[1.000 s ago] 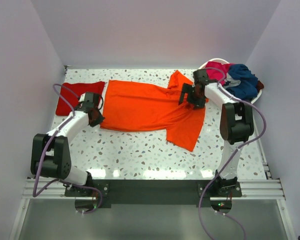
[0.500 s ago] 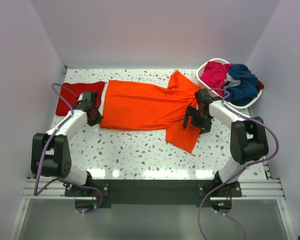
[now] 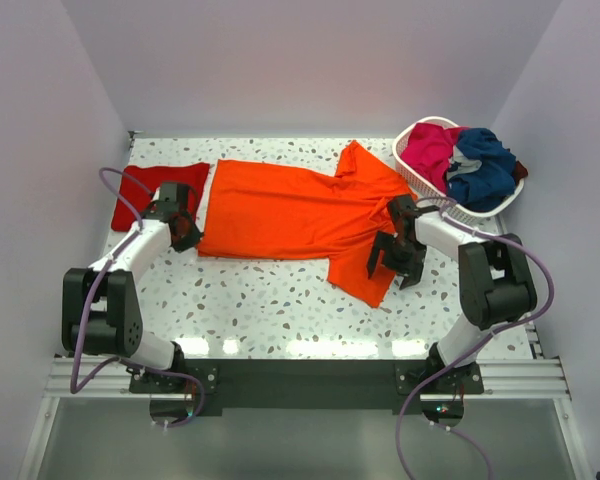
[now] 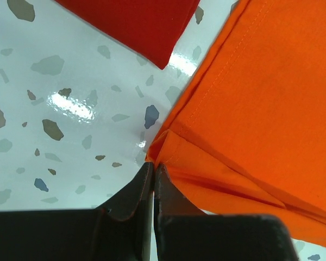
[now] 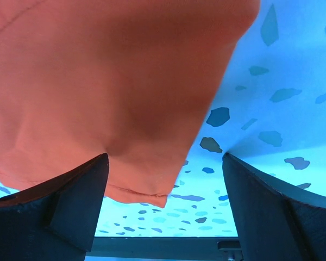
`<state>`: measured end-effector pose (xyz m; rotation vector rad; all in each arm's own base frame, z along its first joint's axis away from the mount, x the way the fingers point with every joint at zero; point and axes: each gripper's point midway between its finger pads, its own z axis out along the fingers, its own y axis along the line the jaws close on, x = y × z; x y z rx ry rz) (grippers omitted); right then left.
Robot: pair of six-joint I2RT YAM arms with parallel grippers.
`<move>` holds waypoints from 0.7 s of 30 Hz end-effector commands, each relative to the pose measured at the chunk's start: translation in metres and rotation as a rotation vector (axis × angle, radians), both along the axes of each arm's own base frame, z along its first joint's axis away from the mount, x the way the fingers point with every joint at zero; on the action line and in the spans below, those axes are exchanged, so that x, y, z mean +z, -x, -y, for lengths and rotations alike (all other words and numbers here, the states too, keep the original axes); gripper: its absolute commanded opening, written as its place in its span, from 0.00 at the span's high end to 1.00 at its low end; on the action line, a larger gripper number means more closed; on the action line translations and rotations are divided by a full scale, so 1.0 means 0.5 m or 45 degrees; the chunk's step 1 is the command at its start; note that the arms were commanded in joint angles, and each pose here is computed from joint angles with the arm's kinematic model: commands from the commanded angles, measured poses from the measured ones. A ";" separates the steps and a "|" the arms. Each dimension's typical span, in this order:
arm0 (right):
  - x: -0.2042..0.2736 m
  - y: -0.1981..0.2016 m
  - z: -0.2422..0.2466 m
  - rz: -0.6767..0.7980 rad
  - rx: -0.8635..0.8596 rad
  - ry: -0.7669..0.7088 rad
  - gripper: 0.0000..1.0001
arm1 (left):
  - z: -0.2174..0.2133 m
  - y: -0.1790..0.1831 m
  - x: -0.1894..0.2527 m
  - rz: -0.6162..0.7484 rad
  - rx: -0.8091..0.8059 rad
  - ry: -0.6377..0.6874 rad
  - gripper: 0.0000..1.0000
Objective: Fold and stack the t-shirts
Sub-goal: Fold the tshirt
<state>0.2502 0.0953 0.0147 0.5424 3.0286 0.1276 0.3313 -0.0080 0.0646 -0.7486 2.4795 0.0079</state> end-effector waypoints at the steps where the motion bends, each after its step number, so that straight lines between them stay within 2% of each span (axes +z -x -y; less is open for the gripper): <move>1: 0.006 0.011 -0.017 0.021 -0.059 -0.065 0.12 | -0.004 0.001 0.018 0.018 -0.018 0.003 1.00; 7: -0.002 0.023 -0.029 0.025 -0.073 -0.114 0.14 | -0.009 0.015 0.022 -0.002 -0.017 -0.011 1.00; 16: -0.029 0.030 -0.057 0.015 -0.041 -0.105 0.32 | -0.010 0.038 0.031 0.013 -0.011 -0.009 1.00; 21: -0.042 0.036 -0.056 0.015 -0.018 -0.068 0.49 | -0.011 0.051 0.040 0.028 -0.012 -0.014 1.00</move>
